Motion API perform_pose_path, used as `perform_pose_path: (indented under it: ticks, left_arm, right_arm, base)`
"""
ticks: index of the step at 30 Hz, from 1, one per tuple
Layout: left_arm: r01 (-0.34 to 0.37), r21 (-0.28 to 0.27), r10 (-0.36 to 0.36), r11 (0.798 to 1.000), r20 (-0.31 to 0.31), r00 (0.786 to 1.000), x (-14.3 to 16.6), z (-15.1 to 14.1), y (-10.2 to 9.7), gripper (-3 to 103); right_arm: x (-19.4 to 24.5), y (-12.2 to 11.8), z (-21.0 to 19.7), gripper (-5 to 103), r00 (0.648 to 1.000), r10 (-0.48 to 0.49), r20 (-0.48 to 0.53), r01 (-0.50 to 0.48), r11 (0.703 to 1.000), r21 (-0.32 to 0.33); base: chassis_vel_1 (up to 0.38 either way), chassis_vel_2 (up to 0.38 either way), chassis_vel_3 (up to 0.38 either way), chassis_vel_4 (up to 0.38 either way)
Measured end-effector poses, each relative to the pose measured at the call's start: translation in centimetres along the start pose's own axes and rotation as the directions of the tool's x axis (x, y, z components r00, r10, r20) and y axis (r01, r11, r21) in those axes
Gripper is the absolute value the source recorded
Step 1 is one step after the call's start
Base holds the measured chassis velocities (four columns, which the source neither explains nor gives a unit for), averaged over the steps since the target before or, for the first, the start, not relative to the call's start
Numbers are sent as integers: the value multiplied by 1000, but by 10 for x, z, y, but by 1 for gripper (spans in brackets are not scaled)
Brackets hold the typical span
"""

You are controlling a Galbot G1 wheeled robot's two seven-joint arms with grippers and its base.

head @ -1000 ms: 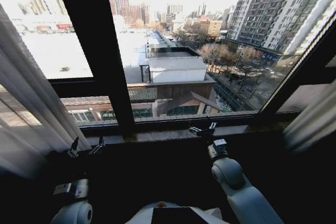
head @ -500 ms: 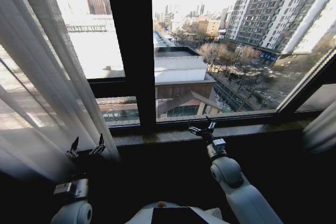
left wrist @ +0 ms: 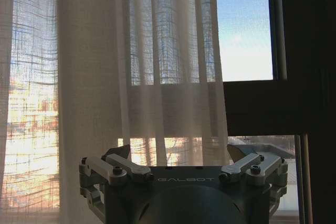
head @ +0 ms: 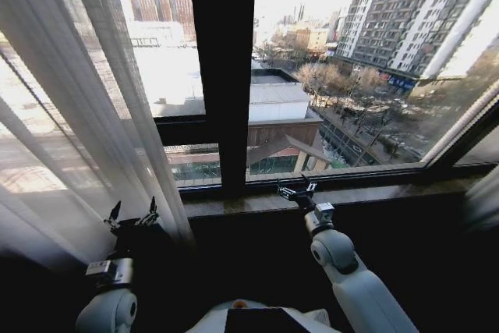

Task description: Open the curtains by pulling them apart, changing their state from closed to fully open.

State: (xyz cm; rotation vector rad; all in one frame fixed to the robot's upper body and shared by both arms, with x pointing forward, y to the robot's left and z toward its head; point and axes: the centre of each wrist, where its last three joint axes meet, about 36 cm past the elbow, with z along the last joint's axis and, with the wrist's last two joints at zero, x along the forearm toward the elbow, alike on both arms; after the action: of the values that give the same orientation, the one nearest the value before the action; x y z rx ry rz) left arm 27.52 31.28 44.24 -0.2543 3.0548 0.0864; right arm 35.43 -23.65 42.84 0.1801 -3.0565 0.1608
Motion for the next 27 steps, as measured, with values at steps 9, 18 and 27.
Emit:
perform_pose_path:
  ticks: [9,18,27]
  left_arm:
    - [24,-3,-24,1000,-12,1000,-75,-6,0,100]
    - [-83,23,85,996,-55,995,-84,-2,-22,100]
    - [-224,4,224,975,-78,972,-90,-10,-14,100]
  right_arm:
    - [12,-2,16,100,999,33,-14,-32,998,46]
    - [9,-14,19,100,998,58,-18,-56,996,73]
    - [6,-7,23,100,999,45,-26,-43,997,59]
  base:
    - [0,0,0,0]
    - [0,0,0,0]
    - [0,0,0,0]
